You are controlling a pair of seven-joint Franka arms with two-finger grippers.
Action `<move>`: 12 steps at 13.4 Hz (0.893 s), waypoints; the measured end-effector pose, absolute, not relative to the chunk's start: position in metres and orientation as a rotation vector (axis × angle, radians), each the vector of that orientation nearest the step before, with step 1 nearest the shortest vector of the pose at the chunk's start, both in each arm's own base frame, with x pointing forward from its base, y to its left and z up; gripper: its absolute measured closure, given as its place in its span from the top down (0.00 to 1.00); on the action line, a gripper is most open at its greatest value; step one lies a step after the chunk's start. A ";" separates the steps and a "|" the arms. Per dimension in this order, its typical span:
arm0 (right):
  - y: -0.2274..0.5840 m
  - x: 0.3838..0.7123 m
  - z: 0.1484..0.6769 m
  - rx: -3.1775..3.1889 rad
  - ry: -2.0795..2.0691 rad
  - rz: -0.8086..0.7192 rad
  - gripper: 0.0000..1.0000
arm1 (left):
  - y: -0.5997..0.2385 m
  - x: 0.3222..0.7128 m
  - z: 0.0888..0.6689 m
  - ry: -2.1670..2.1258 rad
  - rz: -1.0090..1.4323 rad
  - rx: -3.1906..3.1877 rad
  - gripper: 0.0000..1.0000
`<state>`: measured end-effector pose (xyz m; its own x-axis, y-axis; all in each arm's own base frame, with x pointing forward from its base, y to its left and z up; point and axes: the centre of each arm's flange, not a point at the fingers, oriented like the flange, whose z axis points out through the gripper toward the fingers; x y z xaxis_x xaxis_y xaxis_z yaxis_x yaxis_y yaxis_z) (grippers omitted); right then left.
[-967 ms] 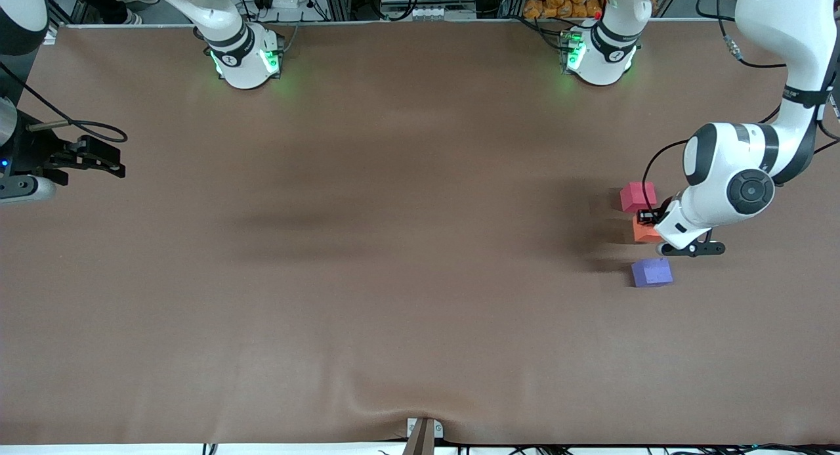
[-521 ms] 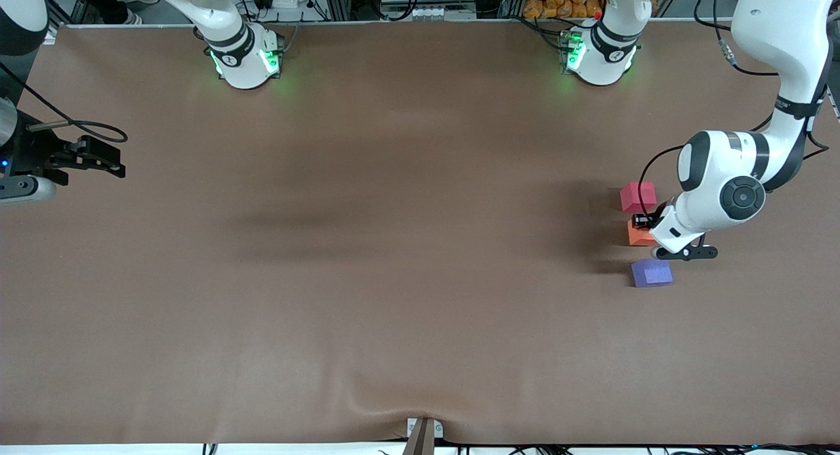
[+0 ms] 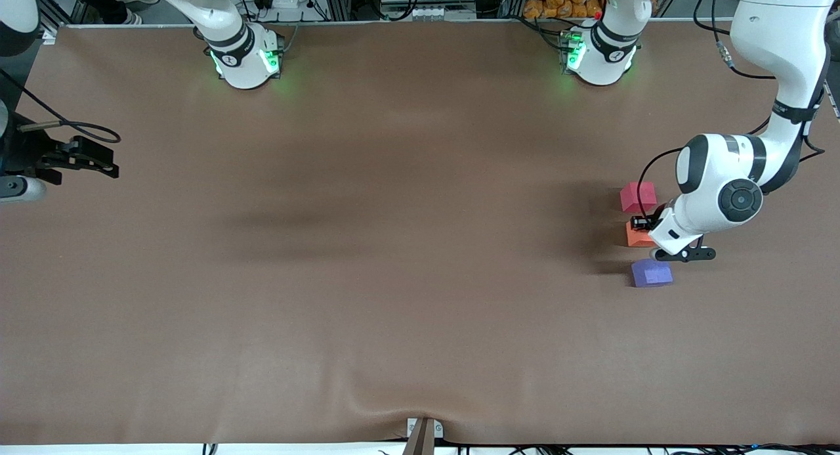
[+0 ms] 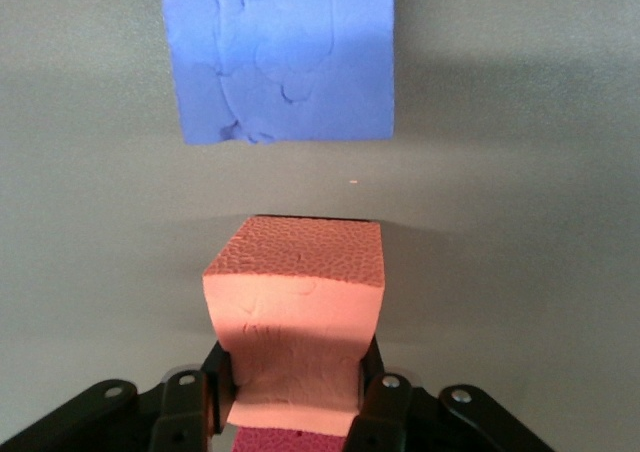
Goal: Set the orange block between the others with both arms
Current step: 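Carry the orange cube with the left gripper between pink and purple cubes, then lower the orange cube and open the left gripper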
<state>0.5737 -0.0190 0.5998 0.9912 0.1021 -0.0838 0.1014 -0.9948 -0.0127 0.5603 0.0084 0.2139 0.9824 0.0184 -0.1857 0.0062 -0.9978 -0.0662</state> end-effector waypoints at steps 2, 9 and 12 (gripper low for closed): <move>-0.025 0.570 0.605 -3.127 -0.142 0.140 1.00 | 0.008 0.561 0.210 -0.019 0.285 -3.066 0.50; -0.053 0.547 0.622 -3.107 -0.015 0.191 1.00 | 0.010 0.563 0.211 -0.040 0.272 -3.066 0.50; -0.047 0.546 0.622 -3.106 0.054 0.208 1.00 | 0.010 0.564 0.211 -0.045 0.269 -3.066 0.56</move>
